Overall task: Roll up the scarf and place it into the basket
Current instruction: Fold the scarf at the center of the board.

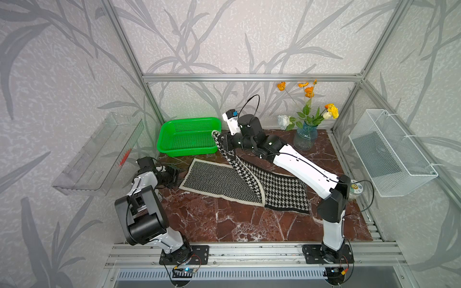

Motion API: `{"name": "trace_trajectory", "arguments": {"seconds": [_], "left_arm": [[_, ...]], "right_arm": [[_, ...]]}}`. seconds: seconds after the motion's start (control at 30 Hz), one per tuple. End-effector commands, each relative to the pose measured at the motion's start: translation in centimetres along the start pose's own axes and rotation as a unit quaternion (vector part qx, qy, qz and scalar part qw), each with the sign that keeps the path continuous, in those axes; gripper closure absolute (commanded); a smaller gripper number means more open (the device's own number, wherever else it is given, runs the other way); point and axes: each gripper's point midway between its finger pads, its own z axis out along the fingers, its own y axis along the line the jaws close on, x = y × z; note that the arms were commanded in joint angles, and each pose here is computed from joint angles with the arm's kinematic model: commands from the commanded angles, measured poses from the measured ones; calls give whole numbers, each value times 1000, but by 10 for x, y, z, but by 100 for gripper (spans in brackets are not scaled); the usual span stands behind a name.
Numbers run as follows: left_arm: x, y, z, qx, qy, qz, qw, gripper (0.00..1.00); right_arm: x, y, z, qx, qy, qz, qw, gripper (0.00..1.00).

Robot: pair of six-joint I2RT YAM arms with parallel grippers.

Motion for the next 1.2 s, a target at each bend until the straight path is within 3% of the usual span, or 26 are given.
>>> {"name": "trace_trajectory", "arguments": {"seconds": [0.0,0.07,0.13,0.6,0.93,1.17], "left_arm": [[5,-11,-11,21,-10,14,1000,43],[7,-15,-14,29,-13,15,999,33],[8,-19,-17,38,-17,18,999,9],[14,-33,-31,55,-37,48,997,7],[16,-37,-31,61,-32,51,996,7],[17,-41,-32,68,-31,54,996,7]], "right_arm": [[-11,26,0,-17,-13,-18,1000,89],[-10,34,4,-23,-9,-18,1000,89],[-8,41,8,-28,-9,-20,999,89],[9,33,48,-6,-2,-26,1000,89],[-53,24,-5,64,-66,-105,990,88],[-58,1,-10,85,-60,-105,989,88]]}}
